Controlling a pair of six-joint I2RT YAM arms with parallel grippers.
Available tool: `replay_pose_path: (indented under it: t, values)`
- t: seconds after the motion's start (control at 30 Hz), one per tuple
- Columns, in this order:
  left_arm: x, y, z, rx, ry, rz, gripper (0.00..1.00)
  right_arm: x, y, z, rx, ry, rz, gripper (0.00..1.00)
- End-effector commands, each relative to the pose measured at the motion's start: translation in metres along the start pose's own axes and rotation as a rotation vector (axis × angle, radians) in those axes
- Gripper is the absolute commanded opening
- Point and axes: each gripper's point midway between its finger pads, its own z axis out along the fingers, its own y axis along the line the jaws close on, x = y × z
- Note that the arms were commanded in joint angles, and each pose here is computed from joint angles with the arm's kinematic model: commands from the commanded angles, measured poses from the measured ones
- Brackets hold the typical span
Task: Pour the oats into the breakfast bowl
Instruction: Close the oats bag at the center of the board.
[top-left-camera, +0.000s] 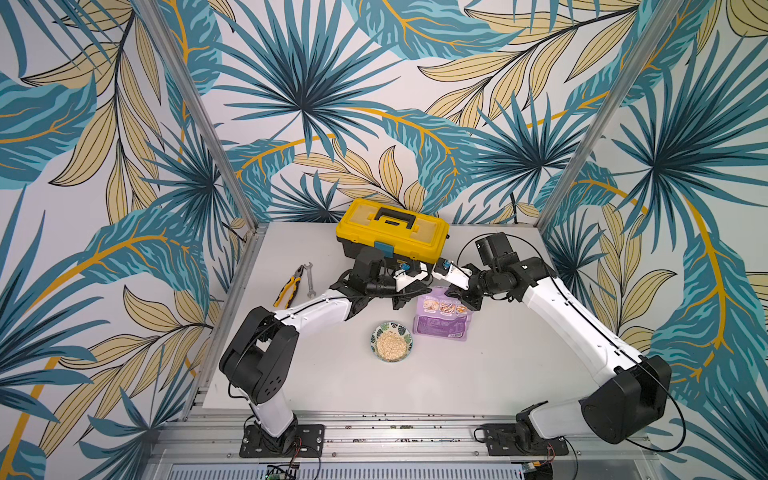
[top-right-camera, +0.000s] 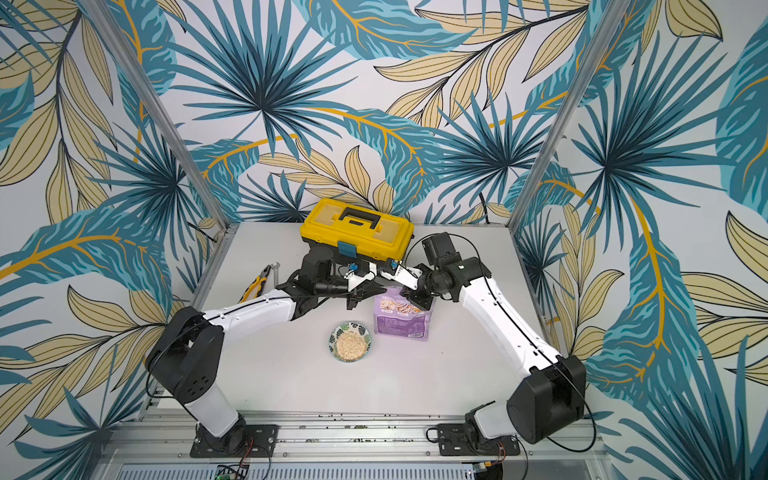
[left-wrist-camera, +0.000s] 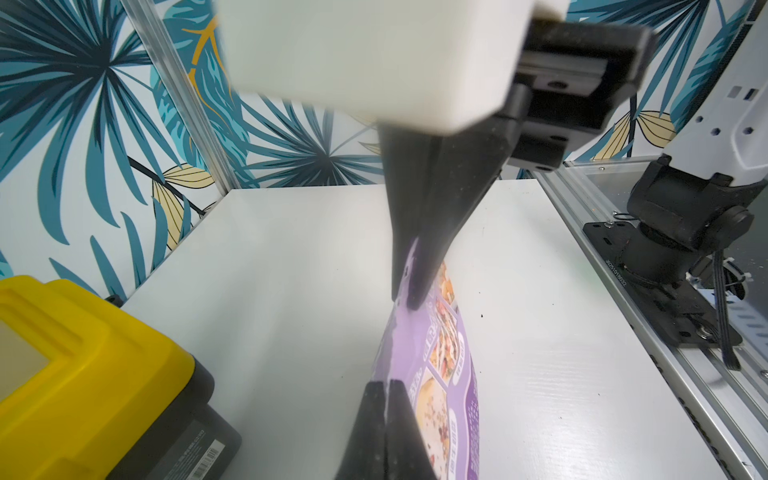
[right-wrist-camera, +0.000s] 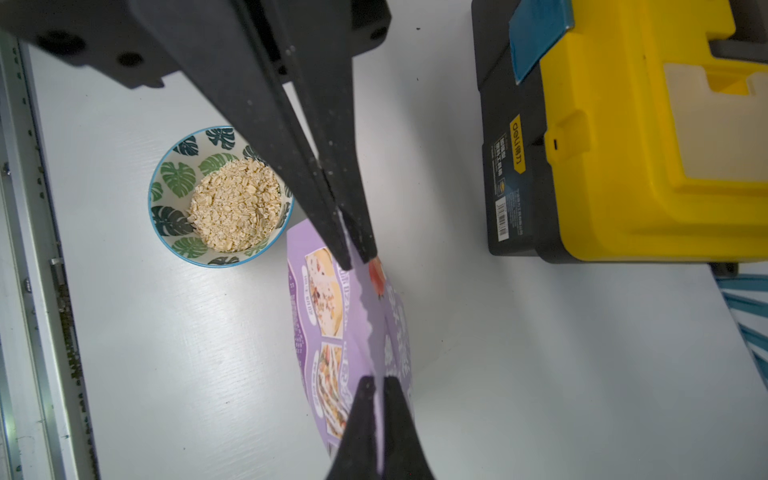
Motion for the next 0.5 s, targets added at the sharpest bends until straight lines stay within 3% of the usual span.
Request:
replay_pose_path:
  t: [0.0,0.03,0.07,0.1,0.17,0.27,0.37,0.47]
  values:
    - [-0.019,-0.003,0.000,0.014,-0.066,0.058,0.00,-0.015,0.004,0.003,-0.028,-0.047,-0.007,0.00]
    - [-0.018,-0.003,0.001,0.014,-0.064,0.056,0.00,-0.015,0.002,0.003,-0.020,-0.051,-0.006,0.04]
    - [-0.018,-0.002,0.000,0.013,-0.065,0.056,0.00,-0.017,0.001,0.003,-0.012,-0.059,-0.004,0.19]
    - [-0.018,-0.003,0.001,0.015,-0.064,0.056,0.00,-0.018,0.001,0.004,-0.015,-0.066,-0.003,0.27]
    - [-0.019,-0.002,0.000,0.013,-0.067,0.057,0.00,-0.023,0.002,0.005,-0.021,-0.082,-0.004,0.31]
    - [-0.020,-0.002,0.001,0.013,-0.070,0.057,0.00,-0.024,0.004,0.011,-0.040,-0.081,-0.006,0.24]
    - [-0.020,-0.002,0.000,0.013,-0.070,0.056,0.00,-0.021,0.004,0.016,-0.046,-0.061,-0.006,0.01]
    - [-0.019,-0.002,0.000,0.013,-0.067,0.056,0.00,-0.019,0.002,0.018,-0.036,-0.045,0.004,0.00]
